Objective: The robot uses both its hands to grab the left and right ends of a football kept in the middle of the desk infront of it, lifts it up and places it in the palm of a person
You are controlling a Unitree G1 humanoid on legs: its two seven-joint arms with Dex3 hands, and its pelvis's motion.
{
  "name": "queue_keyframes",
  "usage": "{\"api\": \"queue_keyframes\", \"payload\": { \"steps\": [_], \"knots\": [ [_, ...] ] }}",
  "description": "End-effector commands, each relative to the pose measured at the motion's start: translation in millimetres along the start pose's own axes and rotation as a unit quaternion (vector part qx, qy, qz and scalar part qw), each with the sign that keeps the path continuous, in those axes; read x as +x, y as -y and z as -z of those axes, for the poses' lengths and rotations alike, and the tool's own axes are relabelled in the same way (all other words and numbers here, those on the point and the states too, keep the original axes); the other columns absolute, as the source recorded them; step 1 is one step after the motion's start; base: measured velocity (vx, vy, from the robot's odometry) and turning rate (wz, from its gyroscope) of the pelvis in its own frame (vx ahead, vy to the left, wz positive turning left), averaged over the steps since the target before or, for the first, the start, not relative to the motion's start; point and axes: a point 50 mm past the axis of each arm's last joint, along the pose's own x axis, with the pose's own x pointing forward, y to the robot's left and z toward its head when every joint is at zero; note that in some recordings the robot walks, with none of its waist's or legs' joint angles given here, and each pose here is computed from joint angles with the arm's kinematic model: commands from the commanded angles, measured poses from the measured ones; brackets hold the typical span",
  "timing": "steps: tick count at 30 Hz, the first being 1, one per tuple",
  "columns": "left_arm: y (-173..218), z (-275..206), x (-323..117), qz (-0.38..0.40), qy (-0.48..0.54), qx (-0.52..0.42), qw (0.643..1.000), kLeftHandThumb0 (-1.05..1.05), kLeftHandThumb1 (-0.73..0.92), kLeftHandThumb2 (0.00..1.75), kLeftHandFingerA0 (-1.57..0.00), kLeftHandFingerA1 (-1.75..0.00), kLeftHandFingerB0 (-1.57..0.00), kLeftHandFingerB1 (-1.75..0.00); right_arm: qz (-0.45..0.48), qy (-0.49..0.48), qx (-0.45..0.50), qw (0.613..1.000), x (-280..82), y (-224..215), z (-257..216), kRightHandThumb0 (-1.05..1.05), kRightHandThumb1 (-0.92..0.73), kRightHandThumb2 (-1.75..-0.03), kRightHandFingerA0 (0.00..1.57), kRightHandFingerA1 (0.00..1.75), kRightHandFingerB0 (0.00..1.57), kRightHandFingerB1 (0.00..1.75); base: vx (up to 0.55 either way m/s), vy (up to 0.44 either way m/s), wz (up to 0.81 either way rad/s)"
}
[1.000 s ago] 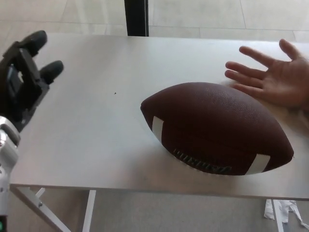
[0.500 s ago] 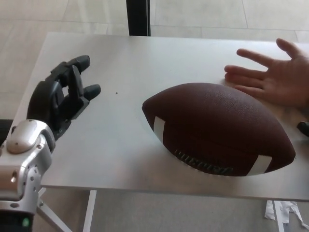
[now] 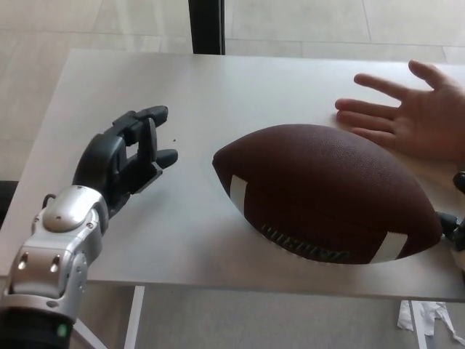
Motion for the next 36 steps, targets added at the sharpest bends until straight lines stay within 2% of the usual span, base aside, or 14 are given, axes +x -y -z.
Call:
{"api": "queue_keyframes", "payload": {
  "steps": [1,7,8,13,14,15,17,18,19,21,22,24,34,36],
  "knots": [
    [9,-6,6,0.005,0.020,0.016,1.000,-1.05,0.92,0.95,-0.33,-0.54,-0.18,-0.38,0.008,-0.028,-0.015,0.999,-7,0,7,-1.05,-0.92,-0.88,0.29,1.39,0.26,1.10,0.00,0.000,0.00],
    [14,-1,10,0.000,0.013,-0.008,1.000,-1.04,0.92,0.92,-0.31,-0.53,-0.16,-0.36,0.008,-0.037,-0.023,0.999,-9,-4,13,-1.05,-0.89,-0.93,0.26,1.43,0.23,1.11,0.00,0.000,0.00],
    [15,0,11,-0.001,0.009,-0.010,1.000,-1.05,0.92,0.93,-0.32,-0.53,-0.15,-0.36,0.007,-0.038,-0.022,0.999,-9,-5,15,-1.05,-0.68,-1.28,0.33,1.21,0.35,1.04,0.00,0.000,0.00],
    [19,3,13,-0.002,0.004,-0.024,1.000,-1.05,0.92,0.89,-0.32,-0.54,-0.17,-0.36,0.005,-0.036,-0.017,0.999,-9,-10,17,-1.05,-0.69,-1.27,0.32,1.21,0.34,1.03,0.00,0.000,0.00],
    [20,4,13,0.000,0.002,-0.025,1.000,-1.05,0.92,0.90,-0.31,-0.54,-0.17,-0.36,0.006,-0.035,-0.017,0.999,-9,-10,18,-1.05,-0.87,-0.88,0.22,1.46,0.28,1.14,0.00,0.000,0.00],
    [23,7,15,0.000,-0.006,-0.028,1.000,-0.96,0.85,1.29,-0.25,-0.56,-0.07,-0.41,0.009,-0.035,-0.019,0.999,-9,-11,18,-1.05,-0.89,-0.86,0.19,1.45,0.24,1.13,0.00,0.000,0.00],
    [25,9,17,-0.001,-0.011,-0.029,1.000,-1.05,0.92,0.94,-0.30,-0.53,-0.15,-0.36,0.013,-0.032,-0.018,0.999,-9,-14,17,-1.05,-0.70,-1.27,0.31,1.18,0.32,1.01,0.00,0.000,0.00],
    [26,9,17,-0.001,-0.011,-0.030,0.999,-1.05,0.92,0.94,-0.30,-0.53,-0.15,-0.36,0.014,-0.030,-0.017,0.999,-9,-14,17,-1.05,-0.70,-1.27,0.31,1.18,0.32,1.01,0.00,0.000,0.00],
    [26,10,18,-0.002,-0.015,-0.033,0.999,-0.96,0.83,1.24,-0.28,-0.57,-0.13,-0.43,0.014,-0.029,-0.014,0.999,-9,-15,17,-1.05,-0.90,-0.88,0.23,1.46,0.24,1.12,0.00,0.000,0.00],
    [27,12,19,-0.004,-0.020,-0.037,0.999,-0.96,0.83,1.24,-0.28,-0.57,-0.13,-0.43,0.014,-0.026,-0.009,1.000,-10,-17,18,-1.05,-0.90,-0.88,0.23,1.46,0.24,1.12,0.00,0.000,0.00],
    [29,15,21,-0.006,-0.027,-0.050,0.998,-1.03,0.92,0.91,-0.32,-0.54,-0.15,-0.35,0.013,-0.028,-0.003,1.000,-11,-21,18,-1.05,-0.69,-1.27,0.36,1.21,0.37,1.02,0.00,0.000,0.00],
    [30,17,22,-0.007,-0.030,-0.049,0.998,-1.04,0.92,0.92,-0.31,-0.55,-0.15,-0.35,0.011,-0.027,-0.004,1.000,-12,-24,18,-1.05,-0.89,-0.92,0.27,1.43,0.26,1.09,0.00,0.000,0.00],
    [66,15,33,0.027,-0.059,-0.046,0.997,-1.03,0.92,0.95,-0.26,-0.54,-0.12,-0.31,0.020,-0.048,0.010,0.999,-7,-32,21,-1.05,-0.85,-0.89,0.32,1.40,0.29,1.12,0.00,0.000,0.00],
    [78,14,34,0.033,-0.065,-0.069,0.995,-0.95,0.84,1.27,-0.22,-0.57,-0.08,-0.37,0.023,-0.051,0.011,0.998,-6,-33,23,-1.05,-0.86,-0.97,0.30,1.42,0.25,1.09,0.00,0.000,0.00]
  ]
}}
